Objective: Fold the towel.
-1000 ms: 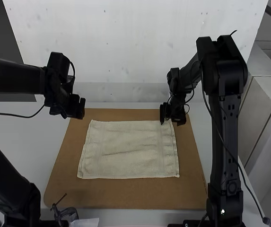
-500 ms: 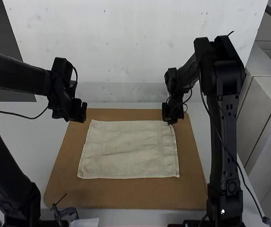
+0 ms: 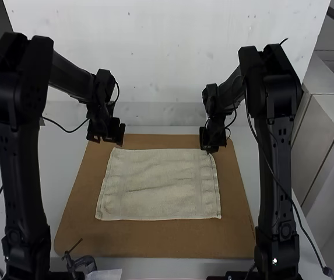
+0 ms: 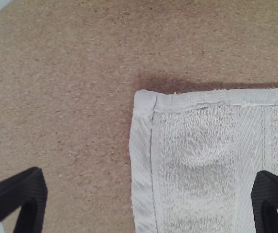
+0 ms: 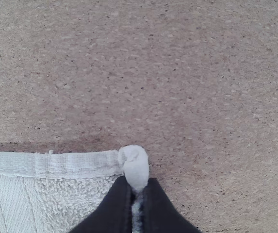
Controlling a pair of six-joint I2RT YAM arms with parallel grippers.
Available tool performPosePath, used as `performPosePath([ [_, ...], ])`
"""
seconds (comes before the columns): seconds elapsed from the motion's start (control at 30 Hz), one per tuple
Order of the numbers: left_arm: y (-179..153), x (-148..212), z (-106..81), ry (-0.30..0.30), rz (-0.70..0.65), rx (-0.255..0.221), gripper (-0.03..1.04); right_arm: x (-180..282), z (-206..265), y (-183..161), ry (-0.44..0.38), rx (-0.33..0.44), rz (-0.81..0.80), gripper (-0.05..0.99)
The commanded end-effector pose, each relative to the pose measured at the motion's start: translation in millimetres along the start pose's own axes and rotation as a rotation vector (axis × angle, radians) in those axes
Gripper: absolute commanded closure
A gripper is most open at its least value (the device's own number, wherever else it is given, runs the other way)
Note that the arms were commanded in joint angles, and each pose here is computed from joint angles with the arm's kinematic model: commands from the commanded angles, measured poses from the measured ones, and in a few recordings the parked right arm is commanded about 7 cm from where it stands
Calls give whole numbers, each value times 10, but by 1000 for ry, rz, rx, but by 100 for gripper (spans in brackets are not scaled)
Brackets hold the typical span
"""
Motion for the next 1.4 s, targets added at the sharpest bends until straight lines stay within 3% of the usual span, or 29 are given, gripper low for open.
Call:
performPosePath([
  [0.0,113,-151,-18,17,44,55,10,-226,-212,-196,-84,0,57,92],
  [0.37,87,-530,-11,49,139,54,11,-230,-217,-280,-83,6,60,92],
  [0.43,56,-561,-10,39,159,57,25,-210,-213,-276,-81,20,47,92],
  [0.6,1,-607,-50,18,179,61,101,-112,-226,-212,-79,23,17,92],
  [0.73,-59,-612,-138,-48,208,67,100,-65,-235,-192,-75,21,7,92],
  [1.0,31,-514,-114,-38,176,99,100,-33,-246,-62,-69,7,-40,92],
  [1.37,382,96,-107,-40,18,152,100,593,-177,507,-22,-45,-256,92],
])
Point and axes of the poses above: each hand's point on the last joint's axis, 136 mm out from that joint toward the fingers, its own x axis back along the fingers, its own z axis along the line the jaws close on, y = z × x, the point moved 3 cm from there along x, back along the fingers, and after that the axes turned 2 degrees about -x, right-handed, at the moved point
